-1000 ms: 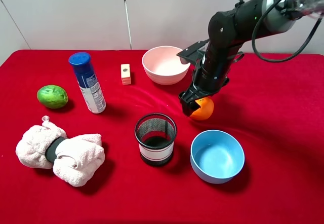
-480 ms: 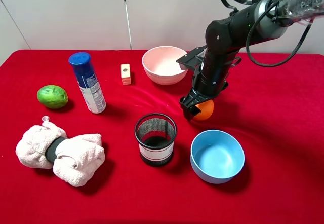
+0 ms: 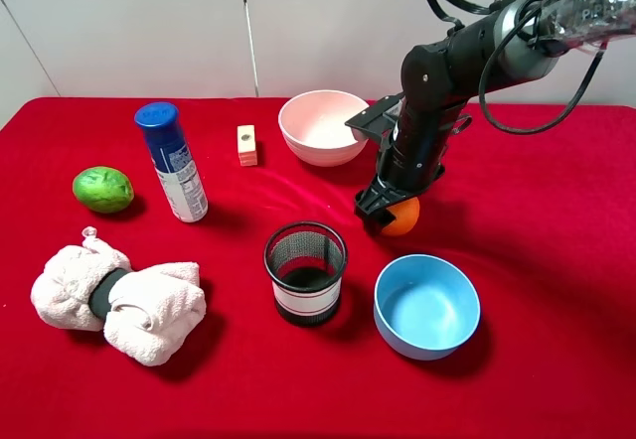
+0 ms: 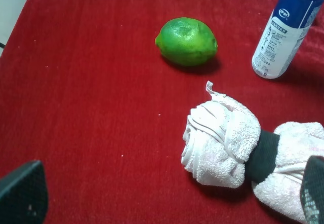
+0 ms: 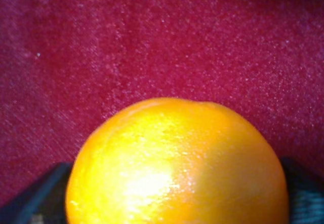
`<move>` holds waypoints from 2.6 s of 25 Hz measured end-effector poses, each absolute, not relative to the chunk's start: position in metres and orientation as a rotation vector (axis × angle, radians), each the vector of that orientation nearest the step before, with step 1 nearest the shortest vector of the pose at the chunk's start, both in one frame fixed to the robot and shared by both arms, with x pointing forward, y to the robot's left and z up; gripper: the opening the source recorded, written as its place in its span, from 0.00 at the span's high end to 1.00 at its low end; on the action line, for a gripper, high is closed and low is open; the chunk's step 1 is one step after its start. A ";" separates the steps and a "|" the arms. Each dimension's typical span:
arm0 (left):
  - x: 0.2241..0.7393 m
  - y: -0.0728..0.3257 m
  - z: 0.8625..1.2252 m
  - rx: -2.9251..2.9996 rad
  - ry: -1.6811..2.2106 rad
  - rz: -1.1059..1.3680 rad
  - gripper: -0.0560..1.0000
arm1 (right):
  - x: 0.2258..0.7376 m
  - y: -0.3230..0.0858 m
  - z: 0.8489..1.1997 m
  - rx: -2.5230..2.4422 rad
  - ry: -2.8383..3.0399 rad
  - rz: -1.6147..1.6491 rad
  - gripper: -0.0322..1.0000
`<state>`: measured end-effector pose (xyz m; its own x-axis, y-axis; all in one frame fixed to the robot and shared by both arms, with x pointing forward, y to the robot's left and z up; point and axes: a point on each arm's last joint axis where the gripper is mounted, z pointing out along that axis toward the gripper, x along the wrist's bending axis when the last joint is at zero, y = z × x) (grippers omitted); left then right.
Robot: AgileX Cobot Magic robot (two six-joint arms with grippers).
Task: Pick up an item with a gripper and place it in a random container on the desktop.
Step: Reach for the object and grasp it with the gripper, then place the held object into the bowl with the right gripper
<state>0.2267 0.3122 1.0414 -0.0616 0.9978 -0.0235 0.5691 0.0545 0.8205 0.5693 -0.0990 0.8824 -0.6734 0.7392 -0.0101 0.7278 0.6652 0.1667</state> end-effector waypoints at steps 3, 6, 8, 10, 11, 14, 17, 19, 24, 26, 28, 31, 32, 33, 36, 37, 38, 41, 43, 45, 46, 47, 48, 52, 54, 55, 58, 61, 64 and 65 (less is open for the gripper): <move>0.227 0.312 1.041 1.582 1.703 0.866 0.01 | 0.569 -0.099 0.882 1.234 2.796 0.228 0.43; 0.227 0.312 1.041 1.582 1.703 0.866 0.01 | 0.569 -0.099 0.882 1.234 2.796 0.228 0.43; 0.227 0.312 1.041 1.581 1.704 0.865 0.01 | 0.569 -0.099 0.882 1.234 2.796 0.228 0.43; 0.227 0.312 1.041 1.581 1.704 0.865 0.01 | 0.569 -0.099 0.882 1.234 2.796 0.228 0.43; 0.227 0.312 1.041 1.581 1.704 0.865 0.01 | 0.569 -0.099 0.882 1.234 2.796 0.228 0.43; 0.227 0.312 1.041 1.581 1.704 0.865 0.01 | 0.569 -0.099 0.882 1.233 2.797 0.227 0.43; 0.227 0.312 1.041 1.581 1.704 0.865 0.01 | 0.569 -0.099 0.882 1.230 2.798 0.223 0.43; 0.227 0.312 1.041 1.581 1.704 0.865 0.01 | 0.569 -0.100 0.882 1.231 2.802 0.214 0.43; 0.227 0.312 1.041 1.581 1.704 0.865 0.01 | 0.567 -0.101 0.890 1.228 2.807 0.204 0.43; 0.227 0.312 1.041 1.581 1.704 0.865 0.01 | 0.566 -0.102 0.898 1.234 2.797 0.212 0.43; 0.227 0.312 1.041 1.581 1.704 0.865 0.01 | 0.565 -0.102 0.906 1.250 2.778 0.229 0.43; 0.227 0.312 1.041 1.581 1.704 0.865 0.01 | 0.563 -0.104 0.918 1.282 2.756 0.230 0.43; 0.227 0.312 1.041 1.581 1.704 0.865 0.01 | 0.562 -0.105 0.922 1.294 2.749 0.233 0.43; 0.227 0.312 1.041 1.581 1.704 0.865 0.01 | 0.561 -0.106 0.926 1.307 2.746 0.231 0.43; 0.227 0.312 1.041 1.581 1.704 0.865 0.01 | 0.558 -0.107 0.935 1.314 2.743 0.232 0.43; 0.227 0.312 1.041 1.581 1.704 0.865 0.01 | 0.558 -0.108 0.938 1.314 2.742 0.233 0.43; 0.227 0.312 1.041 1.581 1.704 0.865 0.01 | 0.557 -0.108 0.941 1.313 2.743 0.231 0.43; 0.227 0.312 1.041 1.581 1.704 0.865 0.01 | 0.554 -0.110 0.950 1.317 2.742 0.231 0.43; 0.227 0.312 1.041 1.581 1.704 0.865 0.01 | 0.552 -0.111 0.955 1.334 2.741 0.220 0.43; 0.227 0.312 1.041 1.581 1.704 0.865 0.01 | 0.550 -0.112 0.959 1.354 2.739 0.208 0.43; 0.227 0.312 1.041 1.581 1.704 0.865 0.01 | 0.549 -0.113 0.962 1.367 2.735 0.204 0.43; 0.227 0.312 1.041 1.581 1.704 0.865 0.01 | 0.548 -0.113 0.964 1.375 2.732 0.202 0.43; 0.227 0.312 1.041 1.581 1.704 0.865 0.01 | 0.547 -0.114 0.967 1.382 2.732 0.196 0.43; 0.227 0.312 1.041 1.581 1.704 0.865 0.01 | 0.541 -0.117 0.976 1.394 2.744 0.170 0.43; 0.227 0.312 1.041 1.581 1.704 0.865 0.01 | 0.539 -0.119 0.980 1.417 2.749 0.142 0.43; 0.227 0.312 1.041 1.581 1.704 0.865 0.01 | 0.538 -0.119 0.982 1.430 2.757 0.114 0.43; 0.227 0.312 1.041 1.581 1.704 0.865 0.01 | 0.538 -0.119 0.991 1.450 2.772 0.068 0.43; 0.227 0.312 1.041 1.581 1.704 0.865 0.01 | 0.539 -0.118 1.002 1.466 2.778 0.041 0.43; 0.227 0.312 1.041 1.581 1.704 0.865 0.01 | 0.541 -0.117 1.011 1.483 2.763 0.055 0.43; 0.227 0.312 1.041 1.581 1.704 0.865 0.01 | 0.543 -0.116 1.014 1.486 2.756 0.068 0.43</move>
<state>0.2267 0.3122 1.0414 -0.0619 0.9978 -0.0241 0.5691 0.0551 0.8204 0.5428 -0.1159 1.0140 -0.5499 0.8351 0.0118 0.8347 0.5490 0.0428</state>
